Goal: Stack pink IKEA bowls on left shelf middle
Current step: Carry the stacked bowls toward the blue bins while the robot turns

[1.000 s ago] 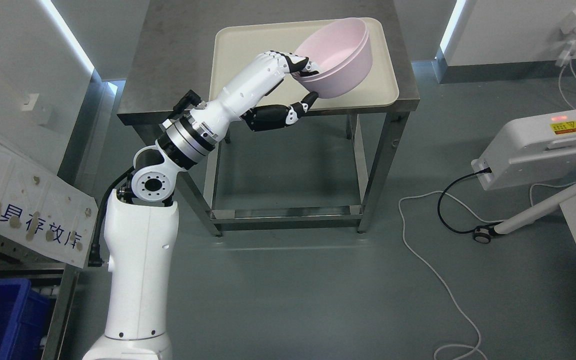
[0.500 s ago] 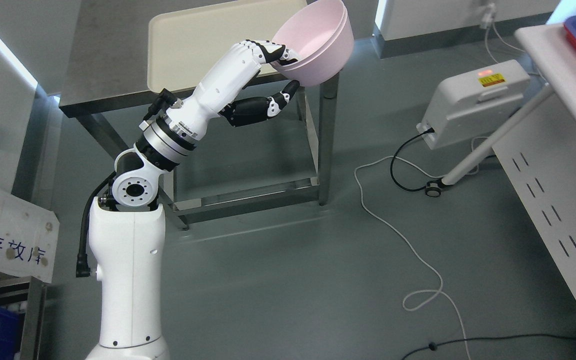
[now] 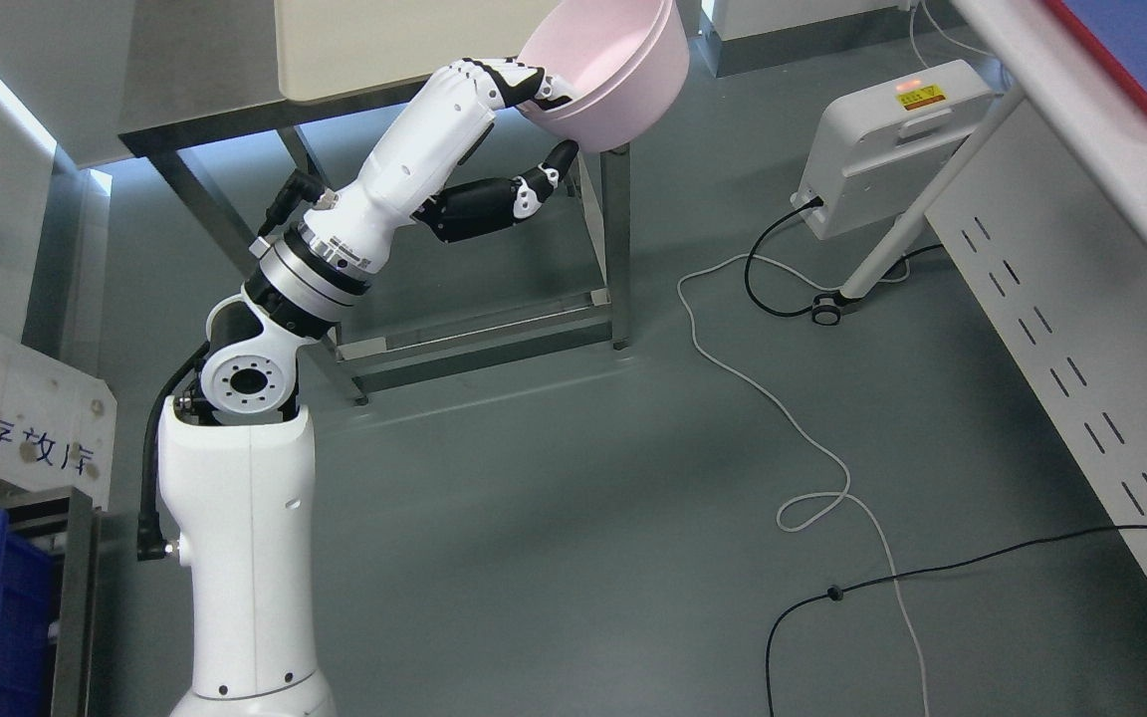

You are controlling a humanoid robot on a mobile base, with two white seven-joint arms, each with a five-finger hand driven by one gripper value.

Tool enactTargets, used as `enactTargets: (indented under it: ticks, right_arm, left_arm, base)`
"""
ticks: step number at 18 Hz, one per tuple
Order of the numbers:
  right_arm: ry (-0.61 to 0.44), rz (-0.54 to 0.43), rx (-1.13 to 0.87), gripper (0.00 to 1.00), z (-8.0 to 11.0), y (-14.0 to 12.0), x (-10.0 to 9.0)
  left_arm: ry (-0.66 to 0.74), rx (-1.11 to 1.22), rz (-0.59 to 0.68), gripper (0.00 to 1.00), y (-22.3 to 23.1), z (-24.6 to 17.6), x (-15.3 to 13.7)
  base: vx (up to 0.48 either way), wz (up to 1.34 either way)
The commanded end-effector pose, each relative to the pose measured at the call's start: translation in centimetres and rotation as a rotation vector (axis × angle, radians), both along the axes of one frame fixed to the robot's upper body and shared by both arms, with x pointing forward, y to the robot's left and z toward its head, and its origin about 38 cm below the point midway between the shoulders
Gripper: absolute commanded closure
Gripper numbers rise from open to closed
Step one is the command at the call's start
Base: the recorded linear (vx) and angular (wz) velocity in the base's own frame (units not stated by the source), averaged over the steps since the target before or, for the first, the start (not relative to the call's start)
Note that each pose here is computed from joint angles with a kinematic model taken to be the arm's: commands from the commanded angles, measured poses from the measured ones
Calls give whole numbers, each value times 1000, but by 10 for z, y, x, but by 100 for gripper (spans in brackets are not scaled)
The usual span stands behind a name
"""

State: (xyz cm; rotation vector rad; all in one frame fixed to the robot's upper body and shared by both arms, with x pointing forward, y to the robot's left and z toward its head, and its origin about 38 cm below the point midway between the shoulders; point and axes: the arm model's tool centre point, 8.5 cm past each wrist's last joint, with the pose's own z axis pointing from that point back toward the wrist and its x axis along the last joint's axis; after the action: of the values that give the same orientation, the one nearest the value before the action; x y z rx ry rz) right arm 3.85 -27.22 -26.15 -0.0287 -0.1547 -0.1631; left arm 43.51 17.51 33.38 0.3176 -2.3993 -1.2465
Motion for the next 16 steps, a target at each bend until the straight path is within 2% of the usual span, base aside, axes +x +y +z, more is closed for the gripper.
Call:
enactTargets:
  ticks: [1,12,16]
  right_arm:
    - [-1,1,-17,0,1,-11,0]
    - [-1,1,-17,0,1,-11,0]
    - [-1,1,-17,0,1,-11,0]
  left_arm:
    - [-28,-8,39,96,14,11,-5]
    - [-80,-27,49,96,13,53,0]
    - [-81,-25,45,96,12,54,0]
  base:
    - [-282,172]
    - [-328,232]
    - [-276,135]
